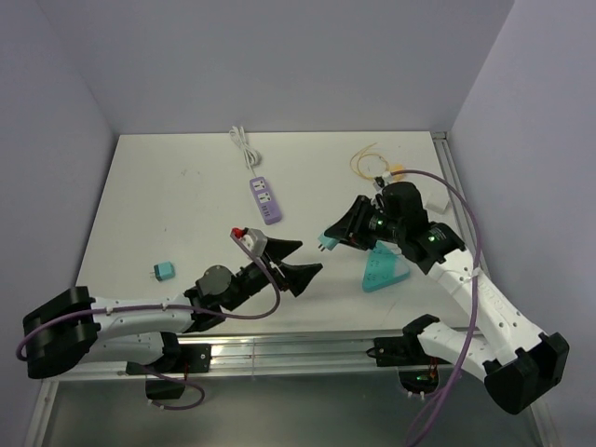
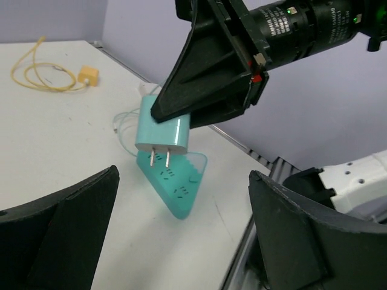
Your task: Insert the plug
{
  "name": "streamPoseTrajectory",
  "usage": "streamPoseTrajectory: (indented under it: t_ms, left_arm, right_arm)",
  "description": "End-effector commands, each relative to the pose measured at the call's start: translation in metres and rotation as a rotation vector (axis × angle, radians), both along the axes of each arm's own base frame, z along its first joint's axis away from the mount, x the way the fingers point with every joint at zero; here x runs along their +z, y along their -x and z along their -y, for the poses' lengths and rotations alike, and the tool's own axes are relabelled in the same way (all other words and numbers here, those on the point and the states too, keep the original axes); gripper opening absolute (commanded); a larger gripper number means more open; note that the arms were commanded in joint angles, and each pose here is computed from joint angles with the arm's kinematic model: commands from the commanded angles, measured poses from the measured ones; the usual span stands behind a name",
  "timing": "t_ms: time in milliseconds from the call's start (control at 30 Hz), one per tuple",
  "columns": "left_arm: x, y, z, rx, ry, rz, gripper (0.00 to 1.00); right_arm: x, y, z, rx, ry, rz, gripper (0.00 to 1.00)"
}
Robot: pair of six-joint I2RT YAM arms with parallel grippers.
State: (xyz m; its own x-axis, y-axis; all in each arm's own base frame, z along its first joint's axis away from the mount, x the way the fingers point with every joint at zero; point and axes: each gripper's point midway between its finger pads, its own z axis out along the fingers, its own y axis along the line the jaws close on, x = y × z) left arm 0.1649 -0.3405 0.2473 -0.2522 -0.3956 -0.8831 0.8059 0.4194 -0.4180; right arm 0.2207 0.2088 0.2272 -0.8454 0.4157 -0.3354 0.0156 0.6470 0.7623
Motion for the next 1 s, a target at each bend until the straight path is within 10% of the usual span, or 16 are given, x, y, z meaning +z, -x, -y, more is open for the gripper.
streamPoseTrajectory:
  t_ms: [0, 967]
  left_arm:
    - [0.04, -0.01, -0.001, 0.103, 0.087, 0.135, 0.93]
    - [0.041, -0.009, 0.037, 0.058, 0.076, 0.205, 0.75]
  right_arm:
    - [0.026, 0.001, -0.006, -0.008, -0.101, 0.058, 0.0]
    - [0.036, 0.031, -0.01, 0.049, -0.211, 0.037, 0.0]
